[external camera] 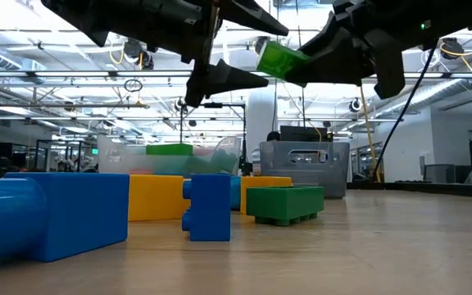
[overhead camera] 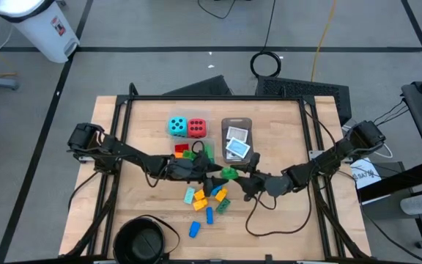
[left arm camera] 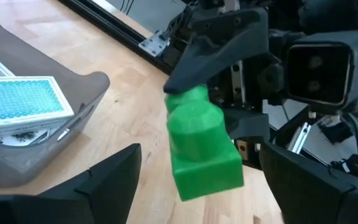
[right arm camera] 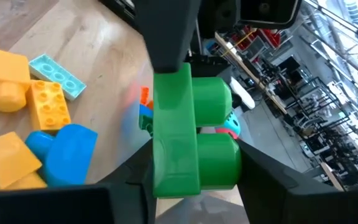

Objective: Pick & Place Toys
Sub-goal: Put the green game piece into the bottom transparent bin

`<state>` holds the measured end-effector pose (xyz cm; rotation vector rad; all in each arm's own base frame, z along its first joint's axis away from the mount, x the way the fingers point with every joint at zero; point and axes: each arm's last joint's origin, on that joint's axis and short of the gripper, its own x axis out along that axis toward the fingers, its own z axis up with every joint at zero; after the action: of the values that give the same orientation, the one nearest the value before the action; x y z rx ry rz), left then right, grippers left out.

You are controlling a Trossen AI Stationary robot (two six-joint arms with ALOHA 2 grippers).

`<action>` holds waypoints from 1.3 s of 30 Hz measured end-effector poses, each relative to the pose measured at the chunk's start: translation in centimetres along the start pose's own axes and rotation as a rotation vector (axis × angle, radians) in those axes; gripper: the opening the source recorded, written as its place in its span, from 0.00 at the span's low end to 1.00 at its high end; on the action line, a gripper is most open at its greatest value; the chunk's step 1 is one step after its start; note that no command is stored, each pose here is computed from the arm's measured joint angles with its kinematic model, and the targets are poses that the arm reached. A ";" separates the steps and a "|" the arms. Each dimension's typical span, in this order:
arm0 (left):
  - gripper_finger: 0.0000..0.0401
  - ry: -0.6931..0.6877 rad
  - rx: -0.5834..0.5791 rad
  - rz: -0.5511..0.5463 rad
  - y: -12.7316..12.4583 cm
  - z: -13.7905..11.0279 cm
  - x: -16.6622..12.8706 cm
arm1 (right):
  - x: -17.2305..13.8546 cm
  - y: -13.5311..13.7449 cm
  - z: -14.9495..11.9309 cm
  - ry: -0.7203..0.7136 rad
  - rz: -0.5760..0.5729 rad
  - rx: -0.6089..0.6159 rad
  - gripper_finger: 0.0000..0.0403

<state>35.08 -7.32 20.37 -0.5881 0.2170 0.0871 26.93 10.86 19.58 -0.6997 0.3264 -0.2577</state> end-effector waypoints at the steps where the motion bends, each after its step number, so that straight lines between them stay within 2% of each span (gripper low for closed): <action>1: 0.83 0.000 0.002 0.000 0.0 0.0 0.0 | 0.0 -0.1 0.0 -0.003 -0.003 0.003 0.38; 12: 0.80 -0.017 -0.004 0.020 0.1 -0.3 0.2 | 0.0 -0.1 0.1 -0.011 -0.005 0.010 0.37; 17: 0.66 -0.008 -0.019 0.030 0.7 -0.5 0.7 | 0.0 -0.1 0.1 -0.010 -0.007 0.008 0.36; 24: 0.34 -0.042 -0.023 0.004 0.9 -0.1 0.9 | 0.0 -0.2 0.1 -0.005 -0.013 0.011 0.39; 27: 0.33 -0.036 0.002 -0.002 0.8 -0.1 0.8 | 0.0 0.0 0.0 -0.026 0.033 0.040 0.42; 31: 0.33 -0.038 0.037 -0.003 0.6 0.3 0.4 | -0.2 0.2 0.0 -0.031 0.042 0.189 0.45; 34: 0.33 -0.045 0.071 0.047 0.4 1.0 -0.4 | -0.7 0.1 0.2 -0.015 -0.006 0.228 0.47; 39: 0.33 -0.101 0.109 0.263 0.2 2.1 -2.2 | -2.6 -0.2 0.9 -0.033 0.034 0.217 0.49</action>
<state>33.29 -6.01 22.41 -0.4428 0.1994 0.3568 24.84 12.12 20.88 -0.4839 0.2741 -0.2451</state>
